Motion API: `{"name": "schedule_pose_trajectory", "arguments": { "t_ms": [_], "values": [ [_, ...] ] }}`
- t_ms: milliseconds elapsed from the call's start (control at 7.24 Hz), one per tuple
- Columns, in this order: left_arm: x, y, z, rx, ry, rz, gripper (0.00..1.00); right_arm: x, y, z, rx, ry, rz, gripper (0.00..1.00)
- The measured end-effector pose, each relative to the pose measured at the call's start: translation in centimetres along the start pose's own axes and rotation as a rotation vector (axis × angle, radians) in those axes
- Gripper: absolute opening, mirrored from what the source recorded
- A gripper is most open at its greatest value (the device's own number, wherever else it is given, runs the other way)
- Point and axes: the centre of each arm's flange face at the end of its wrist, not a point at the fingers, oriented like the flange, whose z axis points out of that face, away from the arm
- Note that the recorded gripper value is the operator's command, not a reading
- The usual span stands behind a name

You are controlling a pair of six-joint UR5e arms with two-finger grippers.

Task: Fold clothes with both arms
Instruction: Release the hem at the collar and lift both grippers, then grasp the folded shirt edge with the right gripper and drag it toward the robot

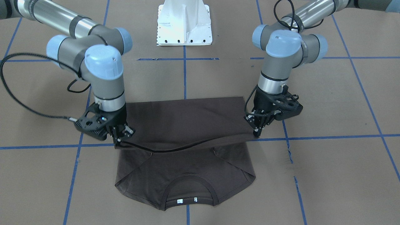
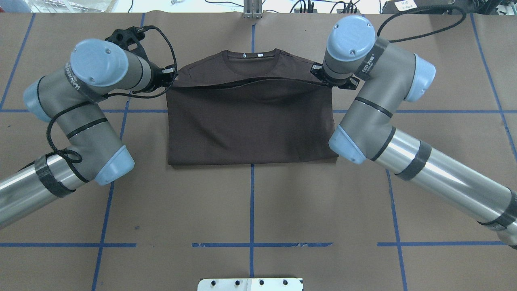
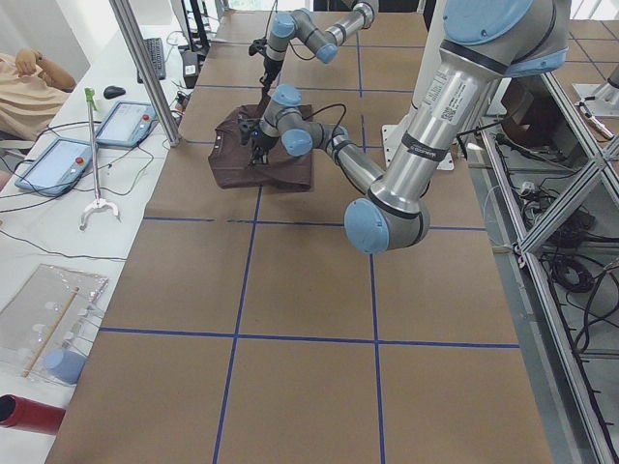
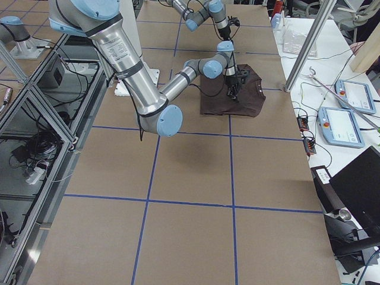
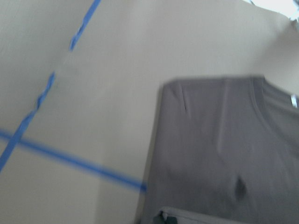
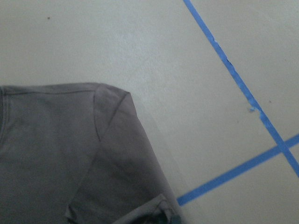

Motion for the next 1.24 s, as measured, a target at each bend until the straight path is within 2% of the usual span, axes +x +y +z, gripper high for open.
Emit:
{"name": "schedule_pose_trajectory", "arguments": {
  "t_ms": [276, 552, 691, 829, 967, 1243],
  "values": [
    [0.5, -1.6, 2.0, 0.017, -0.012, 0.009, 0.00, -1.7, -4.2, 2.8, 0.011, 0.006, -0.002, 0.00],
    [0.6, -2.1, 4.3, 0.023, 0.001, 0.018, 0.02, -3.3, -5.9, 4.3, 0.019, -0.004, -0.015, 0.00],
    [0.7, -2.3, 5.2, 0.024, 0.002, 0.018, 0.13, -3.8, -6.2, 4.5, 0.020, -0.003, -0.021, 0.00],
    [0.6, -2.4, 6.1, 0.024, 0.003, 0.018, 0.29, -4.0, -6.3, 4.6, 0.021, -0.002, -0.027, 0.25],
    [0.5, -2.5, 6.6, 0.026, 0.012, 0.018, 0.38, -4.1, -6.2, 4.7, 0.021, 0.000, -0.032, 0.44],
    [0.5, -2.8, 6.2, 0.036, 0.084, 0.018, 0.59, -4.4, -5.7, 4.4, 0.022, -0.009, -0.033, 0.52]
  ]
}}
